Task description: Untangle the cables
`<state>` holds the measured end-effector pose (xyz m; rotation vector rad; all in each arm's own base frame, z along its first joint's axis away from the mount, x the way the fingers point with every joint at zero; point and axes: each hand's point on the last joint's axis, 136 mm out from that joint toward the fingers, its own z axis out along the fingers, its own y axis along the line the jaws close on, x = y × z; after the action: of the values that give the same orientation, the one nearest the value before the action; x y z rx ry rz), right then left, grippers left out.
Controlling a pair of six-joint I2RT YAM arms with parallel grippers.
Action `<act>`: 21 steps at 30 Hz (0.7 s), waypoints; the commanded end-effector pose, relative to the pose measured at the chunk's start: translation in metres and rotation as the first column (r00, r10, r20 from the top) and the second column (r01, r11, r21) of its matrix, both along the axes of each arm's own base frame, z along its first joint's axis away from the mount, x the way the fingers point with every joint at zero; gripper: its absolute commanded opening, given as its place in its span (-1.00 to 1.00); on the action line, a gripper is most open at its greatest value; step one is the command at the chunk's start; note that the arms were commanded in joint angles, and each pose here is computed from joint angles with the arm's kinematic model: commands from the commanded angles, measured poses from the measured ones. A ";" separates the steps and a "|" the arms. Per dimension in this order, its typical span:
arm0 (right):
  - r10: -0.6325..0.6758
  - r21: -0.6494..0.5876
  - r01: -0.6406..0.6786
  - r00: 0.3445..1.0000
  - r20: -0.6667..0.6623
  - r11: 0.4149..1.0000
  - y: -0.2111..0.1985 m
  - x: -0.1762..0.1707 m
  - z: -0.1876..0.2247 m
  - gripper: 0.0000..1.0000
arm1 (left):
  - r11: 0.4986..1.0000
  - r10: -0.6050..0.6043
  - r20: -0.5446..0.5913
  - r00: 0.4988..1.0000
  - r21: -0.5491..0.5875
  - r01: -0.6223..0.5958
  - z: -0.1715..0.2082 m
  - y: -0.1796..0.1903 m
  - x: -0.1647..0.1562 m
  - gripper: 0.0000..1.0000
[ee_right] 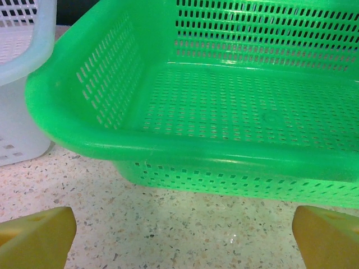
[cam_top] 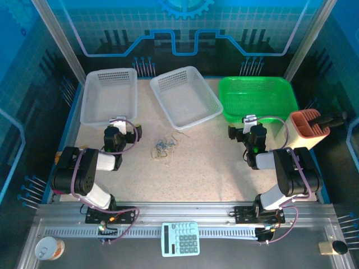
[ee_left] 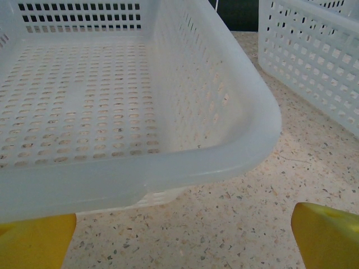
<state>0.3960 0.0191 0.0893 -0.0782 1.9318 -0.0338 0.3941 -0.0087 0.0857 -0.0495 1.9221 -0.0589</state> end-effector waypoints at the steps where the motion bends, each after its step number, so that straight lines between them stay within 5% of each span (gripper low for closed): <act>1: -0.016 0.002 0.016 0.999 0.041 1.000 -0.004 0.000 0.016 0.99 | 1.000 0.007 0.042 0.999 0.007 -0.007 0.013 0.001 0.002 0.98; 6: -0.042 -0.071 0.043 0.999 0.018 0.997 0.003 -0.003 0.053 0.99 | 0.999 0.042 0.047 0.998 0.010 -0.043 0.038 0.006 -0.004 0.98; 9: -0.083 -0.002 0.083 0.996 0.013 0.997 0.001 -0.007 0.077 0.99 | 0.999 0.035 0.067 0.997 0.013 -0.036 0.053 0.004 -0.009 0.98; 15: -0.193 0.282 0.203 0.979 -0.064 0.938 -0.003 -0.018 0.104 0.99 | 0.987 0.136 0.076 0.988 -0.095 -0.128 0.087 0.011 -0.023 0.98; 21: 0.032 0.565 0.043 0.992 -0.122 0.824 0.046 -0.021 0.114 0.99 | 0.979 0.142 0.061 0.988 -0.154 -0.132 0.116 -0.002 -0.038 0.98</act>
<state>0.3832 0.0380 0.2086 0.2744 1.9170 0.3018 0.3641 -0.0082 0.1950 -0.2151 1.7878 -0.0918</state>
